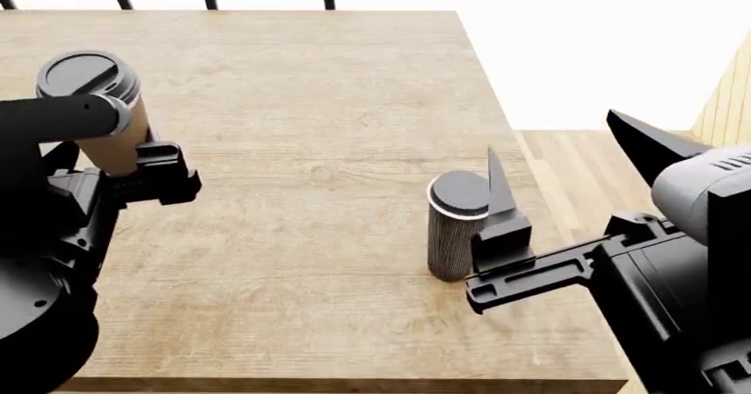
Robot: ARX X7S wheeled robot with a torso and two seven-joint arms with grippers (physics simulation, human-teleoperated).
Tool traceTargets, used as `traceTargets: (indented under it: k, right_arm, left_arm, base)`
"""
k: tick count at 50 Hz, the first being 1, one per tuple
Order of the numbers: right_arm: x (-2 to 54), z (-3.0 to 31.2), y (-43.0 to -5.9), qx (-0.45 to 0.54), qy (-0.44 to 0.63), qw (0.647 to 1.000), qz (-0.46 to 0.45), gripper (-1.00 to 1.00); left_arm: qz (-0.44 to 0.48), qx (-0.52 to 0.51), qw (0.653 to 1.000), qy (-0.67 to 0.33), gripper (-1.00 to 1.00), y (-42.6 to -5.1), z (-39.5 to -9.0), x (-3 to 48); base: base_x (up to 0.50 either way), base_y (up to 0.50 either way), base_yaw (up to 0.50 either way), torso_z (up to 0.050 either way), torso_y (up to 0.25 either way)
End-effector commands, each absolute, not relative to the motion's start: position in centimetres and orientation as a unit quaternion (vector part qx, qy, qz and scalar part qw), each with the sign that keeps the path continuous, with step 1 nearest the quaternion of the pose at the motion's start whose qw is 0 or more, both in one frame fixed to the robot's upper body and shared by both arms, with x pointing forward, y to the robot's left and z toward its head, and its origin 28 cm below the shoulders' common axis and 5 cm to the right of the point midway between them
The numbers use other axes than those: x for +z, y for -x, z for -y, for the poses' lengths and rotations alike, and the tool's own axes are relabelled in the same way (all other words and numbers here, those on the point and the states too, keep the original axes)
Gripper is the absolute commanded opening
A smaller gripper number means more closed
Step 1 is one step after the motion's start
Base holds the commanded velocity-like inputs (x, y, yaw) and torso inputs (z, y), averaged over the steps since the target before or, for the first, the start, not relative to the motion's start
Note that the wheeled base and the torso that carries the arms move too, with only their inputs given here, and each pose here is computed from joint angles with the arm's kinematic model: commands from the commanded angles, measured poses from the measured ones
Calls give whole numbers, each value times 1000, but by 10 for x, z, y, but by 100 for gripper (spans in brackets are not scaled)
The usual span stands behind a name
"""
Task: Move the drinks to the dining counter.
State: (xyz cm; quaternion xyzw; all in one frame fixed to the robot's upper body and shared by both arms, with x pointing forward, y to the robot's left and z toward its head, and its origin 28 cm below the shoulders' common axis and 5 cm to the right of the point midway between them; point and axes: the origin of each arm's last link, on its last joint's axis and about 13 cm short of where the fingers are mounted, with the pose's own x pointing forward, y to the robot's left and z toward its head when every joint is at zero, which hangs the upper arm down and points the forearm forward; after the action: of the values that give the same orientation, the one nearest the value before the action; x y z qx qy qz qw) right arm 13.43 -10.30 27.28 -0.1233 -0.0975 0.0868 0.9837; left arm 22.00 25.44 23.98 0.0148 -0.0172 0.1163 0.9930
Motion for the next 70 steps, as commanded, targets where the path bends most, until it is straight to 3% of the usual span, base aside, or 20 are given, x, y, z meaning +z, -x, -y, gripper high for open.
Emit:
traceTargets:
  k: [1, 70]
  right_arm:
    - [276, 107, -129, 68, 124, 983, 113, 100]
    - [276, 107, -132, 60, 135, 983, 106, 100]
  left_arm:
    - [-23, 100, 995, -17, -100, -215, -252, 225]
    - [-88, 81, 992, -30, -100, -202, -252, 201]
  base:
    - [0, 0, 0, 0, 0]
    - [0, 0, 0, 0, 0]
